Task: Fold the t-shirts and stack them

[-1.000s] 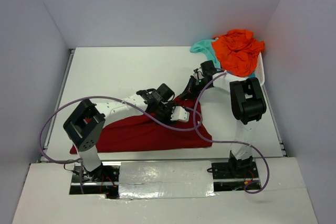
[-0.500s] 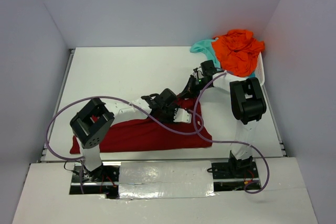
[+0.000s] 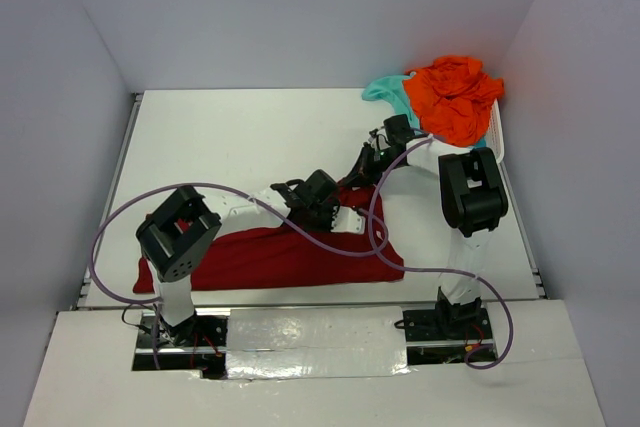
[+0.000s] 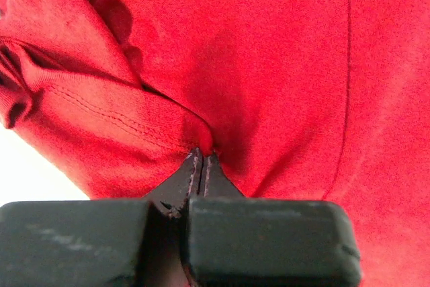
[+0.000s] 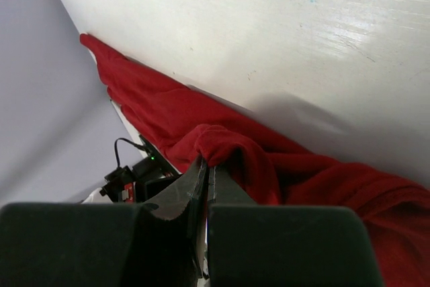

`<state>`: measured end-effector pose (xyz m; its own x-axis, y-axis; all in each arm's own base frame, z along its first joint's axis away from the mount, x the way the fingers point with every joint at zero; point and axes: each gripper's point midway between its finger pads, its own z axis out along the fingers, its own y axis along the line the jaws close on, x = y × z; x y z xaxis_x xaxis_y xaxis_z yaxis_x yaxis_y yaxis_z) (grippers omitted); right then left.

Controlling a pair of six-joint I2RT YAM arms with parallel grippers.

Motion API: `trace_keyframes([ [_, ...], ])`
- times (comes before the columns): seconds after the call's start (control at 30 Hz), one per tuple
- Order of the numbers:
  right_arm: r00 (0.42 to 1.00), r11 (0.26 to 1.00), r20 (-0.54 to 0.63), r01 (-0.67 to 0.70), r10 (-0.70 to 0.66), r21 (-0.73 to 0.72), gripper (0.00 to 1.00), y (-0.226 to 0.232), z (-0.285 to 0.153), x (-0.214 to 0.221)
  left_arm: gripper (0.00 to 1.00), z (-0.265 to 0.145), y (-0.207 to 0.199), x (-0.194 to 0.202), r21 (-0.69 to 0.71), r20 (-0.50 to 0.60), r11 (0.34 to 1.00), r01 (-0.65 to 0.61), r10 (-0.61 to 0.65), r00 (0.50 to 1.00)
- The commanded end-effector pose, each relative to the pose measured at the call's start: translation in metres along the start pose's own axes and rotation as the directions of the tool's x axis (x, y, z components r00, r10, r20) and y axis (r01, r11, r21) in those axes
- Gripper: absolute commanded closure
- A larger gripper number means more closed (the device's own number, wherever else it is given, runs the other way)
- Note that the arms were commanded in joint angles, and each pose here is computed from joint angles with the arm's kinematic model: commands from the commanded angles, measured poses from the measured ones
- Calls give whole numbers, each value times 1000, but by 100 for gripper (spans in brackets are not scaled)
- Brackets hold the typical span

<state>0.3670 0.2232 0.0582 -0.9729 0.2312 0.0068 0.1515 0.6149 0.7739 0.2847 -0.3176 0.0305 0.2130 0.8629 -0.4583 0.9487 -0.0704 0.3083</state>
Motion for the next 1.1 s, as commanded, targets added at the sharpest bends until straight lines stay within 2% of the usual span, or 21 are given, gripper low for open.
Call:
trace_keyframes([
  [0.0,999,999,19,38,-38,-10,100,7,-9,-7,100,-8,10,-13,-10,16,1000,26,-25,1000],
  [0.3,990,986,54,128,-134,104,100,8,-43,5,100,-52,20,-17,118,40,980,162,-167,985],
  [0.47,990,984,8,139,-141,108,100,5,-56,35,100,-71,-7,-14,264,59,956,129,-150,987],
  [0.63,988,975,-18,157,-157,155,99,-4,-70,55,100,-79,-20,-8,315,62,944,101,-127,990],
  [0.8,982,972,-112,168,-151,163,97,-17,-78,95,100,-90,-29,-6,379,90,922,77,-120,989],
  [1.07,958,978,-269,145,-101,150,90,-39,-71,153,100,-96,-74,2,540,137,841,2,-90,987],
])
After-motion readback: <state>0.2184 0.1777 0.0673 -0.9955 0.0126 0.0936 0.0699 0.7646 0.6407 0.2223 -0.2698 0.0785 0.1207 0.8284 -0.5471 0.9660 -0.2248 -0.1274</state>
